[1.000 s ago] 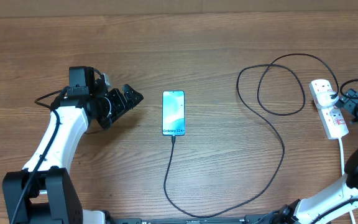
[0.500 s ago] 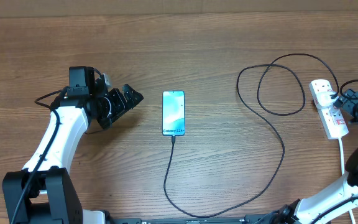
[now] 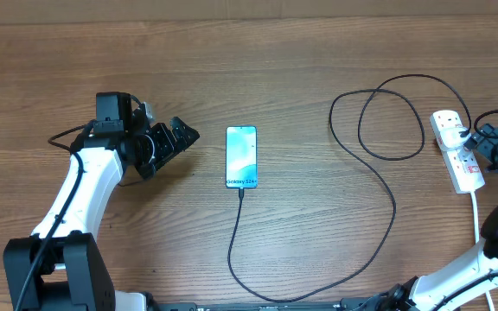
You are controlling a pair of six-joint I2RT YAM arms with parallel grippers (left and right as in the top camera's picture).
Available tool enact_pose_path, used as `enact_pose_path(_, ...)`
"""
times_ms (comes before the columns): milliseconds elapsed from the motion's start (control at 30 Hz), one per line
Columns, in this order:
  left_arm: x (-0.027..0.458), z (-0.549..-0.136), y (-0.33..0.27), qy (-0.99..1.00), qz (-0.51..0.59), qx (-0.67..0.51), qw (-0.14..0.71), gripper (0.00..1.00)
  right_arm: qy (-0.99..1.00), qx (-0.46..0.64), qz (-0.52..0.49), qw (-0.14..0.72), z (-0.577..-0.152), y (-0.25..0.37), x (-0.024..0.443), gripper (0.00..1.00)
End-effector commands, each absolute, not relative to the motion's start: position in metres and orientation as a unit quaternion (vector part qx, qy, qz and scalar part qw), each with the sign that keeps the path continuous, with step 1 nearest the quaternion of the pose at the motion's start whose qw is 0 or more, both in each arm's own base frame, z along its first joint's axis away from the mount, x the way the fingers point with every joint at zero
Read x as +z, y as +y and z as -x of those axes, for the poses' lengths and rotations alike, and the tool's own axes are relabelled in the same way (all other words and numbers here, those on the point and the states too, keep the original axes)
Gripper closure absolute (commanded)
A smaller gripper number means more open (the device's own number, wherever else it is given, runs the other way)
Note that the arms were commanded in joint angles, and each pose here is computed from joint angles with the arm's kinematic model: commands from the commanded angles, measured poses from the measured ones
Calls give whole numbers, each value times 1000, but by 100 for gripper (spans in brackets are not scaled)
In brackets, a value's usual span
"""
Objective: Plug charger to phone and switch on socket
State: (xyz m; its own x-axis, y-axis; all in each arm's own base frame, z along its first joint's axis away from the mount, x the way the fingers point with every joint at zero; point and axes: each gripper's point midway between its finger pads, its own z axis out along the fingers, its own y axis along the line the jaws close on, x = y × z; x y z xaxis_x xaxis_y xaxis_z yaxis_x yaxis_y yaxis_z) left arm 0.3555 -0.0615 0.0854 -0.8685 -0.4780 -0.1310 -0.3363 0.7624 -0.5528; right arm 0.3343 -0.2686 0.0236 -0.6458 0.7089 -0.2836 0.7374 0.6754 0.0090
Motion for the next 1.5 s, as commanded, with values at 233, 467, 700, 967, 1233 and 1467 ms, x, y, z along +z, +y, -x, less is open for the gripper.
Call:
enact_pose_path(233, 90, -358, -61, 931, 207, -262, 144, 0, 918, -7, -385, 98, -330, -244, 4, 0)
enact_pose_path(467, 90, -358, -61, 931, 207, -262, 144, 0, 918, -1, -385, 95, -330, -242, 3, 0)
enact_pose_path(700, 90, -358, -61, 931, 207, -262, 144, 0, 918, 4, -385, 90, -328, -239, 3, 0)
enact_pose_path(967, 90, -358, -61, 931, 207, -262, 144, 0, 919, 16, -384, 88, -329, -234, 3, 0)
enact_pose_path(1233, 90, -358, -61, 931, 207, -262, 144, 0, 919, 16, -384, 86, -328, -234, 2, 0)
enact_pose_path(1467, 90, -358, -61, 931, 207, -262, 144, 1, 919, 16, -384, 86, -328, -233, 2, 0)
